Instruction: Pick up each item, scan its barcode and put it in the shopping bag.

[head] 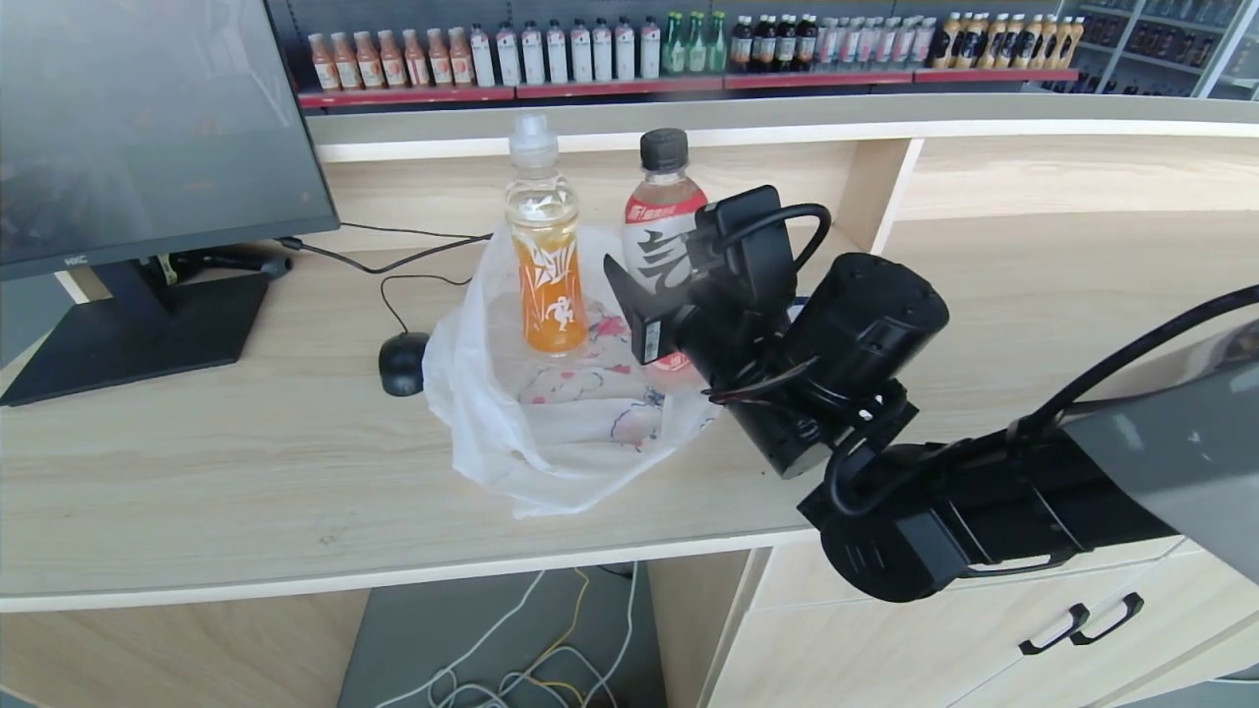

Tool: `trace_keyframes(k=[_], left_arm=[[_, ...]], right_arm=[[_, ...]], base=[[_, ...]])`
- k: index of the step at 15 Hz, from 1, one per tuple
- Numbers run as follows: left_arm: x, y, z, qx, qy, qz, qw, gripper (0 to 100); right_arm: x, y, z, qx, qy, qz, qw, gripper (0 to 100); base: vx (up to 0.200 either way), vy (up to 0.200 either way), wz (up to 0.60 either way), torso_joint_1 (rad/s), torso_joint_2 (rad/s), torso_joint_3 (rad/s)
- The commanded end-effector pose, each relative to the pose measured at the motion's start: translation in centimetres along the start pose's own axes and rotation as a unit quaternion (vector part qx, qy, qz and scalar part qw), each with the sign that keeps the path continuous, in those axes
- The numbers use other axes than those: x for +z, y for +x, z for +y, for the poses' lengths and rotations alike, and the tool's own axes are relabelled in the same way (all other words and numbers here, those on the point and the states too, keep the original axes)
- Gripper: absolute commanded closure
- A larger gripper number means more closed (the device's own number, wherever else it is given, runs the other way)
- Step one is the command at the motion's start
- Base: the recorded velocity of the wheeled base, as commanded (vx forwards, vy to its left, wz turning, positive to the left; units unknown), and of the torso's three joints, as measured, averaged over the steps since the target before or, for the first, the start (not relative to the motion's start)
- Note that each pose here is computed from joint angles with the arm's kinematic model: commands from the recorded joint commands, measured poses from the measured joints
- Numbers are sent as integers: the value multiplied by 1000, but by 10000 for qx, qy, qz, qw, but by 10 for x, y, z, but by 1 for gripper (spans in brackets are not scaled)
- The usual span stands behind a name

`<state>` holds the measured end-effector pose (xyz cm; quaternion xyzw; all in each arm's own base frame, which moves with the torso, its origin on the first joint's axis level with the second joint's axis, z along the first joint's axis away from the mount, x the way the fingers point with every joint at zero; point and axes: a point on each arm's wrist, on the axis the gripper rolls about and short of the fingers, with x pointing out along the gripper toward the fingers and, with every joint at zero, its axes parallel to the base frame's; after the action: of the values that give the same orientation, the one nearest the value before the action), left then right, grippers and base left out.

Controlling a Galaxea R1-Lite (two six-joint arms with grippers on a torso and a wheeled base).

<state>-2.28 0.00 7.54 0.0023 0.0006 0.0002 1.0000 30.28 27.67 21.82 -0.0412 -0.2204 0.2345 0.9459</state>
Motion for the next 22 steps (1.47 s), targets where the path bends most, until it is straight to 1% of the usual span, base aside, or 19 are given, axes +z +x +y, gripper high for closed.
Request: trace_keyframes(k=[1, 5, 6, 12, 16, 18, 22], left_arm=[[0, 0, 0, 6, 0, -6, 10000, 0], [0, 0, 0, -2, 0, 1, 10000, 0], [0, 0, 0, -2, 0, -6, 10000, 0], [0, 0, 0, 6, 0, -6, 10000, 0], [0, 0, 0, 6, 0, -6, 10000, 0], [0, 0, 0, 6, 0, 1, 10000, 0], [0, 0, 0, -2, 0, -6, 10000, 0]], right_arm=[[-10, 14, 10, 30, 24, -46, 10000, 100], [-12, 26, 14, -1, 47, -147, 9999, 100], [-17, 29, 15, -10, 45, -153, 9999, 100], [-28, 31, 19, -71, 42, -63, 9999, 100], [-45, 31, 24, -33, 35, 66, 10000, 100], [-51, 35, 27, -37, 39, 52, 10000, 100], [-57, 34, 32, 10, 43, 111, 9999, 100]], base=[[0, 0, 0, 0, 0, 0], [0, 0, 0, 0, 0, 0], [0, 0, 0, 0, 0, 0], [0, 0, 0, 0, 0, 0], [0, 0, 0, 0, 0, 0], [0, 0, 0, 0, 0, 0], [0, 0, 0, 0, 0, 0]])
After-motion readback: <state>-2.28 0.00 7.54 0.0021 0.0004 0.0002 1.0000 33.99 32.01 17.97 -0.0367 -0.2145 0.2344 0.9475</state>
